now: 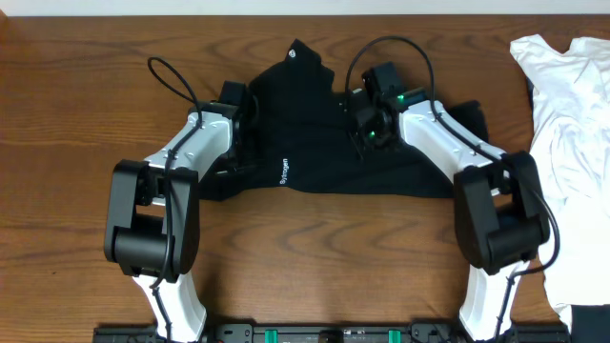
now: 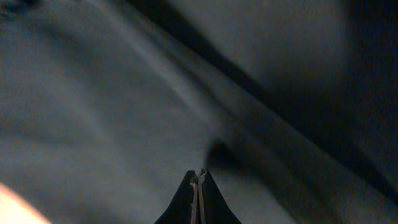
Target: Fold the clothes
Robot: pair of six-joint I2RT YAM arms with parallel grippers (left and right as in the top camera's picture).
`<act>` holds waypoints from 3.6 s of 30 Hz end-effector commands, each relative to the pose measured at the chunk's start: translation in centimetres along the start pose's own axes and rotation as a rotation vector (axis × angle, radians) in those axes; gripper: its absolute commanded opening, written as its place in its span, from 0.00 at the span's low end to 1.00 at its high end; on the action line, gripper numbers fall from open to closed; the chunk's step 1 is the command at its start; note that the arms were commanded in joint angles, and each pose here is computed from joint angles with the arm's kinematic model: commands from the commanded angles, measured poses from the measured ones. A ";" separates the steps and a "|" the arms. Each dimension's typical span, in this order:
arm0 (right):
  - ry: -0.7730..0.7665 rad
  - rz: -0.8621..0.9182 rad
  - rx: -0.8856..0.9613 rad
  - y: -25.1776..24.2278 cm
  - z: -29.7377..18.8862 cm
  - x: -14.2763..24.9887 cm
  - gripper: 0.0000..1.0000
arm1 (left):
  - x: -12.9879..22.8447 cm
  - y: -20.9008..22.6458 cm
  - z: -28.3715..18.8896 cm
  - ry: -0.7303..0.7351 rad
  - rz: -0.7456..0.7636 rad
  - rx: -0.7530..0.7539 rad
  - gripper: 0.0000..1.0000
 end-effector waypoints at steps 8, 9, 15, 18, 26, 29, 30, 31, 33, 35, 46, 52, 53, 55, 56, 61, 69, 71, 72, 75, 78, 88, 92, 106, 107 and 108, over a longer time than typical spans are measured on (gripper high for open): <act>-0.085 0.077 0.213 -6.3 0.2 -1.5 0.01 | 0.7 0.5 1.4 0.043 0.013 -0.035 0.06; -0.114 0.090 0.230 -7.1 0.0 -2.0 0.01 | 0.7 0.5 1.4 0.043 0.013 -0.034 0.06; -0.228 0.155 0.232 -10.0 -1.1 -4.0 0.01 | 0.7 0.5 1.4 0.043 0.013 -0.035 0.06; -0.219 0.169 0.191 -10.1 -2.3 -4.0 0.01 | 0.7 0.5 1.4 0.045 0.013 -0.035 0.06; -0.101 0.192 0.088 -7.7 -7.5 -0.8 0.01 | 0.7 0.5 1.4 0.041 0.013 -0.034 0.06; 0.005 0.217 0.132 -8.2 -7.4 1.3 0.02 | 0.6 0.5 1.4 0.039 0.012 -0.033 0.06; 0.042 0.225 0.154 -8.5 -7.1 2.0 0.01 | 0.6 0.5 1.4 0.038 0.012 -0.033 0.06; 0.071 0.229 0.176 -8.8 -6.9 2.6 0.01 | 0.6 0.5 1.4 0.038 0.008 -0.033 0.06; 0.107 0.233 0.217 -9.3 -6.3 3.4 0.01 | 0.6 0.5 1.4 0.038 0.008 -0.033 0.06; 0.131 0.233 0.259 -9.9 -5.7 4.2 0.01 | 0.6 0.5 1.4 0.039 0.009 -0.034 0.06; 0.208 0.296 0.365 -13.6 -3.4 7.7 0.01 | 0.7 0.5 1.4 0.042 0.009 -0.034 0.06; 0.146 0.360 0.410 -16.6 -3.6 7.6 0.01 | 0.7 0.5 1.4 0.042 0.009 -0.034 0.07; 0.134 0.369 0.411 -17.0 -3.7 7.5 0.01 | 0.7 0.5 1.4 0.042 0.009 -0.034 0.07; 0.104 0.387 0.415 -17.8 -3.8 7.2 0.01 | 0.7 0.5 1.4 0.042 0.009 -0.034 0.06; 0.093 0.393 0.416 -18.1 -3.9 7.1 0.01 | 0.7 0.5 1.4 0.042 0.009 -0.034 0.06; 0.047 0.415 0.423 -19.1 -4.1 6.6 0.01 | 0.7 0.5 1.4 0.042 0.010 -0.034 0.07; -0.030 0.431 0.429 -20.3 -4.4 5.5 0.01 | 0.7 0.5 1.4 0.042 0.010 -0.034 0.06; -0.042 0.430 0.428 -20.3 -4.4 5.3 0.01 | 0.7 0.5 1.4 0.042 0.010 -0.034 0.06; -0.046 0.430 0.429 -20.3 -4.4 5.2 0.01 | 0.7 0.5 1.4 0.042 0.010 -0.034 0.07; -0.068 0.431 0.431 -20.5 -4.5 4.9 0.01 | 0.7 0.5 1.4 0.042 0.010 -0.034 0.07; -0.100 0.435 0.435 -20.9 -4.6 4.4 0.01 | 0.7 0.5 1.4 0.042 0.010 -0.034 0.06; -0.248 0.457 0.449 -22.5 -5.4 2.2 0.12 | 0.4 0.4 1.4 0.028 0.008 -0.032 0.06; -0.334 0.495 0.445 -22.8 -5.9 1.0 0.13 | -0.6 0.3 0.7 -0.028 0.002 -0.023 0.06; -0.496 0.498 0.420 -20.6 -13.6 -0.6 0.23 | -5.4 0.5 -15.3 -0.504 -0.036 0.063 0.17; -0.500 0.495 0.407 -20.2 -14.2 -0.5 0.24 | -5.6 0.3 -16.4 -0.527 -0.012 0.087 0.17; -0.504 0.491 0.392 -19.8 -14.9 -0.5 0.24 | -5.8 0.1 -17.4 -0.545 0.005 0.113 0.22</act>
Point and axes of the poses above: each gripper's point midway between its finger pads, its own z axis out along the fingers, its own y axis along the line the jaws close on, x = y × z, the point moved 6 cm from there along -z, back along the fingers, and after that the axes turned 14 degrees about z, right-handed, at the moved point
